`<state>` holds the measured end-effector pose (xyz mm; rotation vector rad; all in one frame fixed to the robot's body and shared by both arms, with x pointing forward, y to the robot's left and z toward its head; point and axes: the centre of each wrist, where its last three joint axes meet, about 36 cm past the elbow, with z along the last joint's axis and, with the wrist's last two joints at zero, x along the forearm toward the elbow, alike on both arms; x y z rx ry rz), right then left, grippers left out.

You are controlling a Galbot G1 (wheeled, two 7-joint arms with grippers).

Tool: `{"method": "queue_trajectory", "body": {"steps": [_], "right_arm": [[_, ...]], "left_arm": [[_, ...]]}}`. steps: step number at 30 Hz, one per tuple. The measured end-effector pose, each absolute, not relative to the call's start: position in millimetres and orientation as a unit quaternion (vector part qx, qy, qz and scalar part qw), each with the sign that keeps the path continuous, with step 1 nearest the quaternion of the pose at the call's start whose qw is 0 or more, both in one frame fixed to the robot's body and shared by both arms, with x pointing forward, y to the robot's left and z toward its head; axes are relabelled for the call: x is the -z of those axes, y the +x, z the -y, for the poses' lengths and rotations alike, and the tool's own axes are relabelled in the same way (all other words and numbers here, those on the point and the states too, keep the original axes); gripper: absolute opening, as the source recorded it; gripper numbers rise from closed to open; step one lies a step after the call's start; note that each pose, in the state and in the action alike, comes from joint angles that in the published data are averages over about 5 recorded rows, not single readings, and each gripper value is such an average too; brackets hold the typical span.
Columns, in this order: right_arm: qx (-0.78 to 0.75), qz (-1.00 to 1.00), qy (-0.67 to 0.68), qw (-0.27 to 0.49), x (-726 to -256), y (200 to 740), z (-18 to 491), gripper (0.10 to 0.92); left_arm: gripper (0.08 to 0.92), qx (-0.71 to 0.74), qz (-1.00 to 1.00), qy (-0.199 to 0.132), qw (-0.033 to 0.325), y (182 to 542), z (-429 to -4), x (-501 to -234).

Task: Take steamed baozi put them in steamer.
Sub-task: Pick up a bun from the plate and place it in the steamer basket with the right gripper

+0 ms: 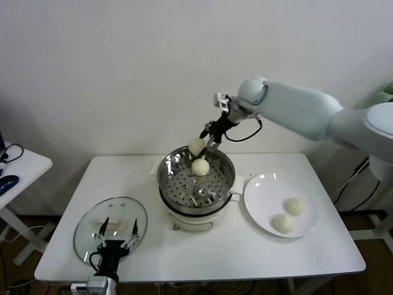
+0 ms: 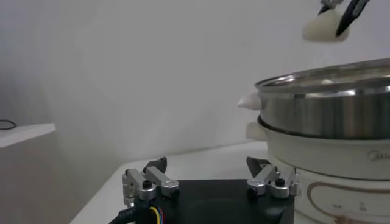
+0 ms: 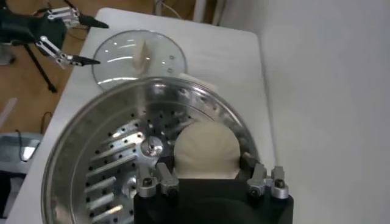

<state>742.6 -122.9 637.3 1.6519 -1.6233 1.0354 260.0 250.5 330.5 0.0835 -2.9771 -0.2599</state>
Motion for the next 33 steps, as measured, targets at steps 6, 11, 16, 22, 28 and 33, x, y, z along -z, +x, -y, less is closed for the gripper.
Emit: {"method": "queue_trajectory", "body": {"steps": [6,11,16,22,28,33], "right_arm": [[-0.387,0.59,0.638,0.309,-605.9,735.9,97.5,0.696],[-0.386,0.579,0.645,0.316,-589.0,732.1,88.0,0.696],[-0.387,0.572,0.648,0.32,-575.3,729.5,81.4,0.696],[-0.391,0.565,0.652,0.322,-564.4,727.2,75.3,0.696],[-0.397,0.564,0.648,0.323,-562.8,728.6,75.9,0.696],[-0.4,0.562,0.647,0.325,-558.1,728.1,78.1,0.696]], "left_arm": [[0.823,0.085,0.993,0.029,0.078,259.2,-249.6,-328.9],[0.823,0.085,0.993,0.03,0.08,258.9,-249.6,-327.2],[0.823,0.083,0.992,0.029,0.085,256.6,-248.5,-325.4],[0.823,0.081,0.992,0.029,0.088,255.7,-247.7,-323.8],[0.823,0.082,0.992,0.03,0.088,255.5,-248.2,-323.6],[0.823,0.081,0.992,0.03,0.088,255.4,-248.0,-323.5]]}}
